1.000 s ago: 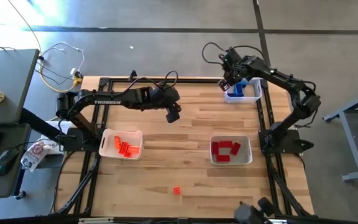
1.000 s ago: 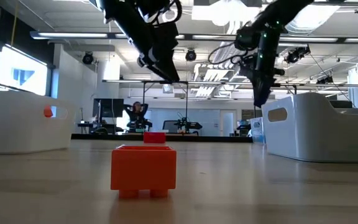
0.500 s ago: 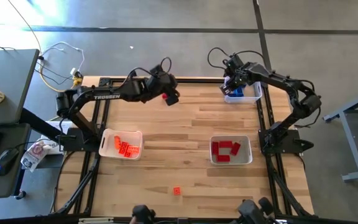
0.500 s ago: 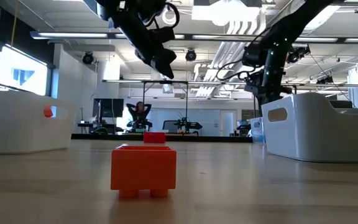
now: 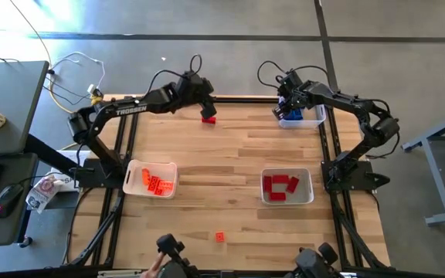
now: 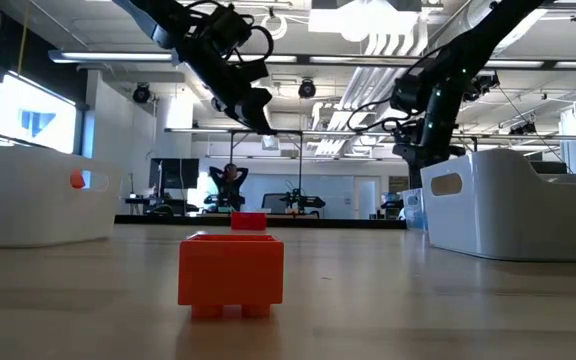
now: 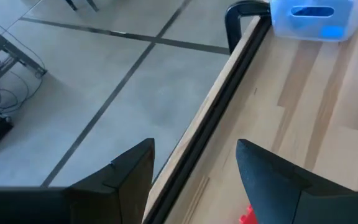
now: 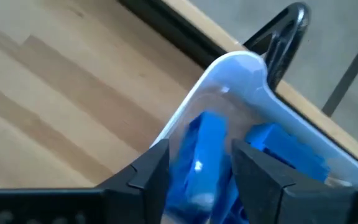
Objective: Sort & place blocks by color
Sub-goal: Put the blue game piece into the transparent bin, then put the red game piece into the gray bin
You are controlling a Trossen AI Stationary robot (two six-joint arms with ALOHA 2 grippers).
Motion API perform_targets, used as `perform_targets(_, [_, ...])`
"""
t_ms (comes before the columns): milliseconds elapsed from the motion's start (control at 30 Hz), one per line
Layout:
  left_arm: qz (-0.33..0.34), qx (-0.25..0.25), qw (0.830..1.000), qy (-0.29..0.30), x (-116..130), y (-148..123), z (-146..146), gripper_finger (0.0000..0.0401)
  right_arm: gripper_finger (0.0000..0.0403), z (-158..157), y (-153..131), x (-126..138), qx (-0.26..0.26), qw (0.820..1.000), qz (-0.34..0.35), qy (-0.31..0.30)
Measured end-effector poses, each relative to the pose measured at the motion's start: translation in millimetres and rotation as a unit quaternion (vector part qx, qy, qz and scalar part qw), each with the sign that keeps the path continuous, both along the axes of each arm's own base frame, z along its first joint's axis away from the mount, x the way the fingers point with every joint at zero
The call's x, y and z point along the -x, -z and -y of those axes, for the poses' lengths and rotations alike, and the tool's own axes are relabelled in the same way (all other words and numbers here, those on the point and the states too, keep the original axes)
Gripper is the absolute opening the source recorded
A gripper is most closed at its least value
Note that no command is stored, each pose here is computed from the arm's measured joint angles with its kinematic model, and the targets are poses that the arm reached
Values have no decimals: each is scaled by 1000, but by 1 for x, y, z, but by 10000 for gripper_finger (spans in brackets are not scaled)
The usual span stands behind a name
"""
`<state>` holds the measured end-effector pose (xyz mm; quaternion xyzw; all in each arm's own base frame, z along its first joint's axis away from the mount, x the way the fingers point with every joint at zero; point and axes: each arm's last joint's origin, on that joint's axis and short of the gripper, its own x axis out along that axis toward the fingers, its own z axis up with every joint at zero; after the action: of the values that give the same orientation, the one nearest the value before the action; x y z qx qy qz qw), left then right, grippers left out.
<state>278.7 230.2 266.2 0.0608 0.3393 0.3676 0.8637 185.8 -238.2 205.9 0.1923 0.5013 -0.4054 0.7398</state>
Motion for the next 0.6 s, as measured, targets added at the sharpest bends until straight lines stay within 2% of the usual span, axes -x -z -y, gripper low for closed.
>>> perform_targets(233, [-7,0,1000,10,8,0,-9,211,184,1,-2,0,9,1000,-7,5])
perform_targets(600, [-44,-27,998,46,8,0,-9,211,185,11,-42,-9,25,999,20,16])
